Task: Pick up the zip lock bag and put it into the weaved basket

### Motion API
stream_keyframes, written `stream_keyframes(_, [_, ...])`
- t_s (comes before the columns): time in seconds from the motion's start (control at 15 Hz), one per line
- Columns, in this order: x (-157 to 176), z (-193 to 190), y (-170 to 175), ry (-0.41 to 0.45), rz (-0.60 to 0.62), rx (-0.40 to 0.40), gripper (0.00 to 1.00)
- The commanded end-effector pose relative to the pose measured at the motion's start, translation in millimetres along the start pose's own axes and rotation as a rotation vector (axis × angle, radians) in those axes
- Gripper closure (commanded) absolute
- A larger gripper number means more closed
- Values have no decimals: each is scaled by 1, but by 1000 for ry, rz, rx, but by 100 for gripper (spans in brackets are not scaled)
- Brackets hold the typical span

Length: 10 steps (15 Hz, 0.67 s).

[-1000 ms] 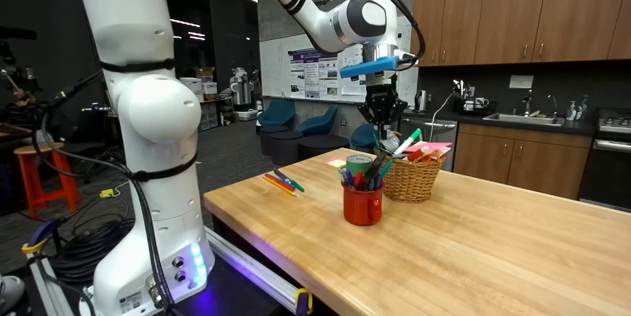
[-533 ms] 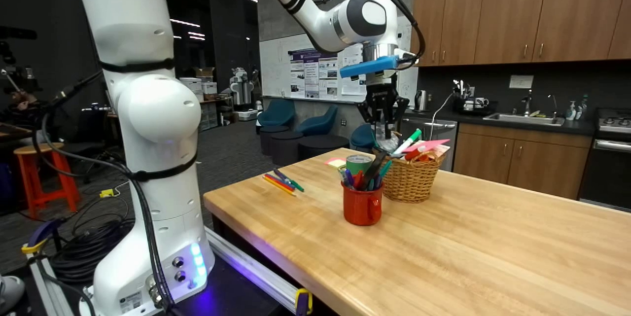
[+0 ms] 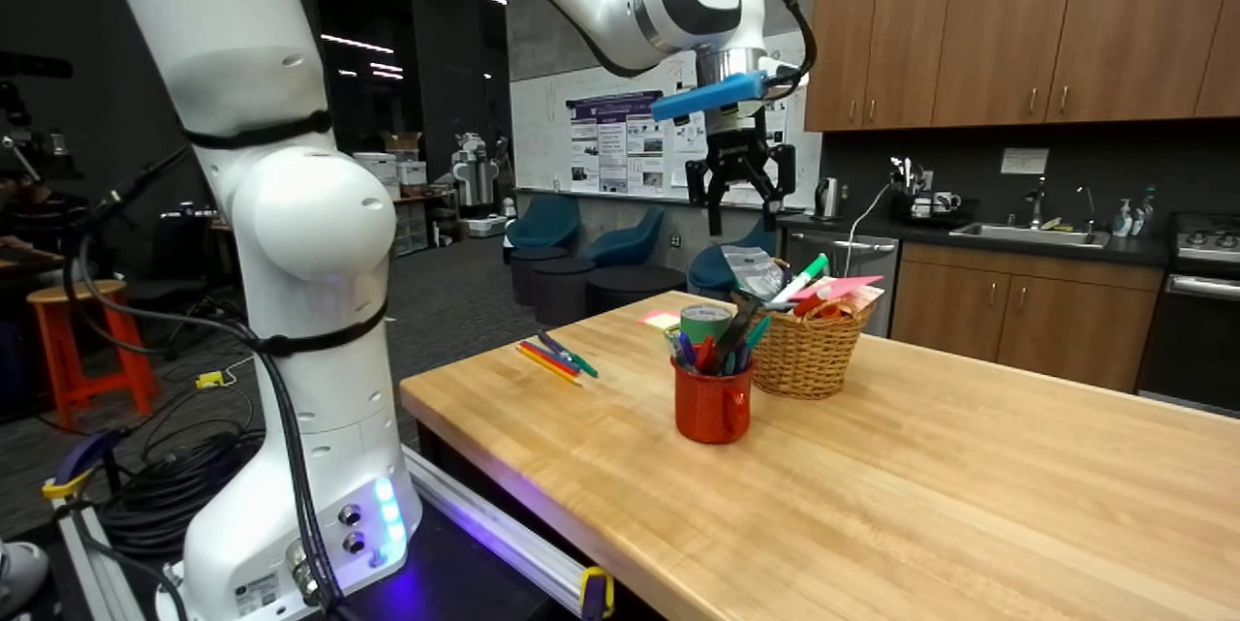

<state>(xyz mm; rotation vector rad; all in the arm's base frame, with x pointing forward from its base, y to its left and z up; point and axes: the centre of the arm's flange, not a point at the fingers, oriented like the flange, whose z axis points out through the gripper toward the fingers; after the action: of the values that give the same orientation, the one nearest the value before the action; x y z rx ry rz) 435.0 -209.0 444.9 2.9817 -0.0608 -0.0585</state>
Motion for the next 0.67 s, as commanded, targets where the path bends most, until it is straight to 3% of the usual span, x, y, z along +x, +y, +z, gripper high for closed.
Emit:
stream_keyframes(0.0, [-23,-31,-18,40,24,54,0])
stream_keyframes(0.6, [-43,-88,-55,150,29,233,0])
